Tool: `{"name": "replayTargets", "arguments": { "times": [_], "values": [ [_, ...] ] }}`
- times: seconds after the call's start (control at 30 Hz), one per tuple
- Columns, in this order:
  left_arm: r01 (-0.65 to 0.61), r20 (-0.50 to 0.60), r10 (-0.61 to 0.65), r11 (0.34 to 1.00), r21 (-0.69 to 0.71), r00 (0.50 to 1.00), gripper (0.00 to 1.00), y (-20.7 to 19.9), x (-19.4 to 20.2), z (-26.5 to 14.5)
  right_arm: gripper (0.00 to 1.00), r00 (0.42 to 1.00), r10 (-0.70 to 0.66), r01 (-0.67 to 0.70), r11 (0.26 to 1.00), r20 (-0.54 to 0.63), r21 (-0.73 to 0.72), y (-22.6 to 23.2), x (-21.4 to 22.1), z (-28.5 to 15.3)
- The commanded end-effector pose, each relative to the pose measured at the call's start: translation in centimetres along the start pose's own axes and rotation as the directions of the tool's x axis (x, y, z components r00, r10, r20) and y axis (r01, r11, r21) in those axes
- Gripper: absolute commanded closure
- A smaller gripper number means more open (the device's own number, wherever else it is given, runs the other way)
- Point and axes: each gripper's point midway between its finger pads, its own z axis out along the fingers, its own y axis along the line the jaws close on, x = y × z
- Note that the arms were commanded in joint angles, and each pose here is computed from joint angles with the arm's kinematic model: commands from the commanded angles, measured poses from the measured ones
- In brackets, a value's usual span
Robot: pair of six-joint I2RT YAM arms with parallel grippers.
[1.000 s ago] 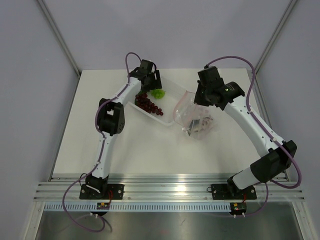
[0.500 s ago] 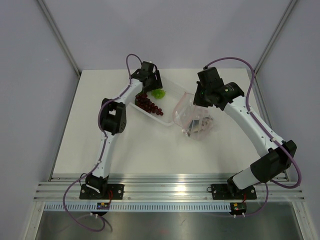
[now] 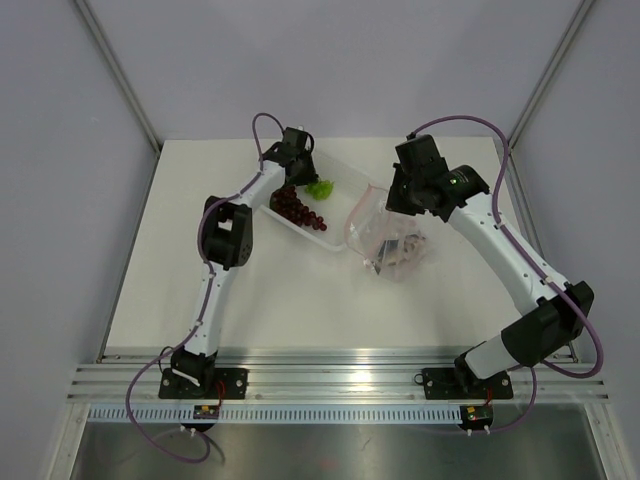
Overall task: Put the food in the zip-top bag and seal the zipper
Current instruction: Pick up the fake fruit from the bin, then place the fake fruit in the zipper food storage bag.
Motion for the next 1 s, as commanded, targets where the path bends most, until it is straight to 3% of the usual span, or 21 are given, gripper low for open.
{"name": "replayTargets", "arguments": {
  "times": [0.0,0.2,0.4,0.6,0.97],
  "values": [
    [-0.026,0.114,0.014,0.994,0.108,0.993,0.8,-3.8,-4.3,-5.3,1.0,0.999,0.026,-0.024,0.999,0.047,-0.033,0.2,-1.0,-1.5],
    [-0.108,0.237,0.048,0.963,0.248,0.97,0.99,-8.4,-8.2,-15.1,1.0,0.998,0.031,-0.03,0.999,0.05,-0.019,-0.3,-0.6,-1.2],
    [-0.224,0.313,0.109,0.907,0.358,0.944,1.0,-12.0,-8.5,-24.6,1.0,0.998,0.04,-0.039,0.999,0.053,-0.03,-0.2,-0.4,-1.1],
    [-0.292,0.326,0.159,0.862,0.415,0.932,1.0,-13.9,-5.2,-32.8,1.0,0.997,0.048,-0.046,0.998,0.065,-0.034,-0.2,-0.6,-1.4],
    [-0.228,0.19,0.14,0.769,0.597,0.972,1.0,-16.9,4.8,-35.9,1.0,0.994,0.087,-0.08,0.992,0.066,-0.099,0.6,-0.4,-2.7]
  ]
}}
